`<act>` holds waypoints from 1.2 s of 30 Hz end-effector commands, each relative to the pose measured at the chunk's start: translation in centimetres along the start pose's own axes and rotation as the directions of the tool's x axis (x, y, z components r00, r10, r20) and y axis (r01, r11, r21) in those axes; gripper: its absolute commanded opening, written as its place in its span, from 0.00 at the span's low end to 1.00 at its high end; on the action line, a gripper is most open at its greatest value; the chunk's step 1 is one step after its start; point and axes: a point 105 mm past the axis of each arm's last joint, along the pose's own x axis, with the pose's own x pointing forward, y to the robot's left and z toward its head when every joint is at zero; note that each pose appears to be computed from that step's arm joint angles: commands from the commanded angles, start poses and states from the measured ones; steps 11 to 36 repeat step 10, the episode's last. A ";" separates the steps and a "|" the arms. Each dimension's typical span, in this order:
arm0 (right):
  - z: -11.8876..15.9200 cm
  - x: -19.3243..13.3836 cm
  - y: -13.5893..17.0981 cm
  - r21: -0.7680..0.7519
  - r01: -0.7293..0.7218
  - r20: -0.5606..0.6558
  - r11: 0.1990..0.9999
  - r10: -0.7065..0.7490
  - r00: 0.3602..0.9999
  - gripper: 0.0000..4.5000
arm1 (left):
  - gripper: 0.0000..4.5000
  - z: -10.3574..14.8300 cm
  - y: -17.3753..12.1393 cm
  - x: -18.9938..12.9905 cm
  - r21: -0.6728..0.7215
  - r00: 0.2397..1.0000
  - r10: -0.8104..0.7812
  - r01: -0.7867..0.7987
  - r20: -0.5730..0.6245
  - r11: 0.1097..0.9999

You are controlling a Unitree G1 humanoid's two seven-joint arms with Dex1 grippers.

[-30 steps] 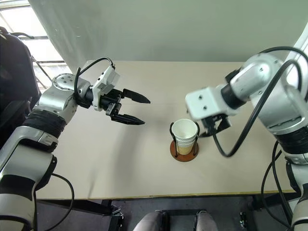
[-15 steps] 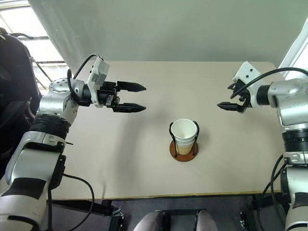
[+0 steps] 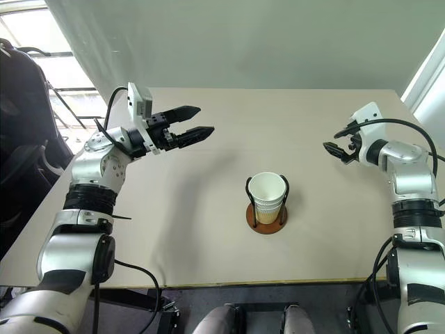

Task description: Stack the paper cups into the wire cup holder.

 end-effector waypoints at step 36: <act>0.3 -2.6 -4.0 0.067 0.298 0.059 0.952 -0.302 0.951 0.92 | 1.00 -0.2 -0.8 0.8 0.049 0.999 0.048 -0.049 0.019 0.998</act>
